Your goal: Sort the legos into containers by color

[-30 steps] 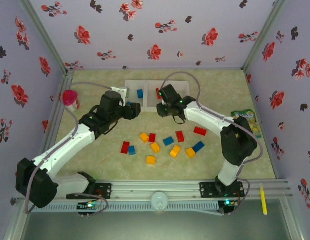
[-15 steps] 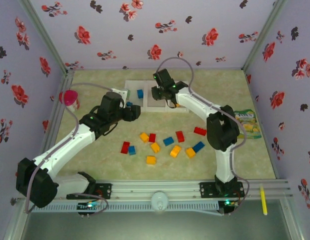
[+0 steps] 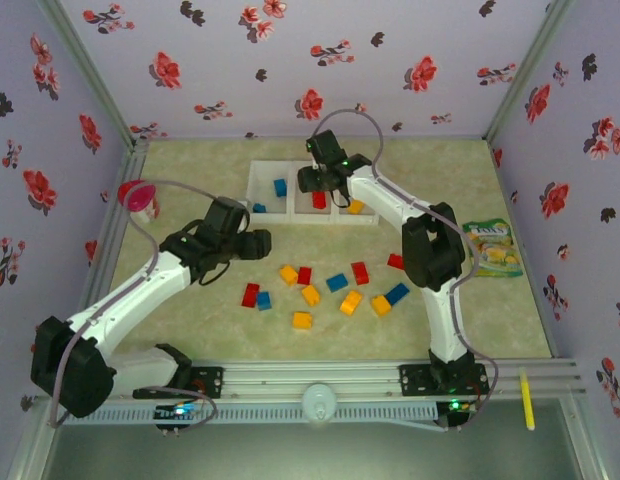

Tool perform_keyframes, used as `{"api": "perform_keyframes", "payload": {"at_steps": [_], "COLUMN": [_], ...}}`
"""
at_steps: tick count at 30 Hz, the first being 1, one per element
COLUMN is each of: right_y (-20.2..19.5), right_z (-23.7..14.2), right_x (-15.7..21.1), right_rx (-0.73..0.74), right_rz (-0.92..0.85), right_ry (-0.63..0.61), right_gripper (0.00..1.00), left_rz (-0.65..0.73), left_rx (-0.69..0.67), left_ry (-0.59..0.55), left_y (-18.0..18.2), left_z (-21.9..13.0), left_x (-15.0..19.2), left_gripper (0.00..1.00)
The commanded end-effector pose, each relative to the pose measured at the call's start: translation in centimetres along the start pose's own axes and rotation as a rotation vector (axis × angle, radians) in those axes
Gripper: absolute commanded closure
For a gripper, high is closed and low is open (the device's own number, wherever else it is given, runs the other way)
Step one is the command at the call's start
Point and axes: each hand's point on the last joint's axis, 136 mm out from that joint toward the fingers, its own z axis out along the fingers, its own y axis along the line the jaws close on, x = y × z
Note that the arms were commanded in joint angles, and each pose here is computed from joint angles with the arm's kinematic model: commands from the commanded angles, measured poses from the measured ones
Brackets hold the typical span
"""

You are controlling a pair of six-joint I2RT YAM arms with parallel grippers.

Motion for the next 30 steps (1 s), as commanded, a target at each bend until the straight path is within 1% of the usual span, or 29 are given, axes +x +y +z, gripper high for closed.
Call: {"api": "perform_keyframes", "payload": {"at_steps": [1, 7, 10, 13, 16, 23, 30], "right_y": [0.4, 1.2, 1.3, 1.2, 0.9, -0.2, -0.6], "right_z": [-1.5, -4.6, -5.7, -7.0, -8.0, -9.2, -9.7], "right_x": [-0.7, 0.1, 1.2, 2.2, 3.0, 4.3, 4.9], "right_rx": [-0.021, -0.043, -0.044, -0.032, -0.023, 0.013, 0.023], "right_rz": [-0.007, -0.021, -0.025, -0.034, -0.033, -0.019, -0.008], "right_ry": [-0.006, -0.029, -0.020, -0.017, -0.016, -0.014, -0.013], "right_gripper": [0.42, 0.41, 0.41, 0.41, 0.41, 0.40, 0.40], "left_rz": [-0.103, -0.173, -0.191, -0.184, -0.165, -0.133, -0.105], "left_rx": [-0.161, -0.254, -0.262, -0.255, -0.213, -0.127, -0.141], "left_ry": [0.115, 0.254, 0.317, 0.355, 0.374, 0.384, 0.411], "left_y": [3.6, 6.3, 6.8, 6.7, 5.9, 3.9, 3.4], "left_z": [-0.5, -0.7, -0.5, -0.1, 0.3, 1.5, 2.9], "left_x": [4.1, 9.6, 12.1, 13.7, 14.3, 14.4, 14.4], "left_gripper": [0.29, 0.31, 0.34, 0.35, 0.35, 0.34, 0.33]}}
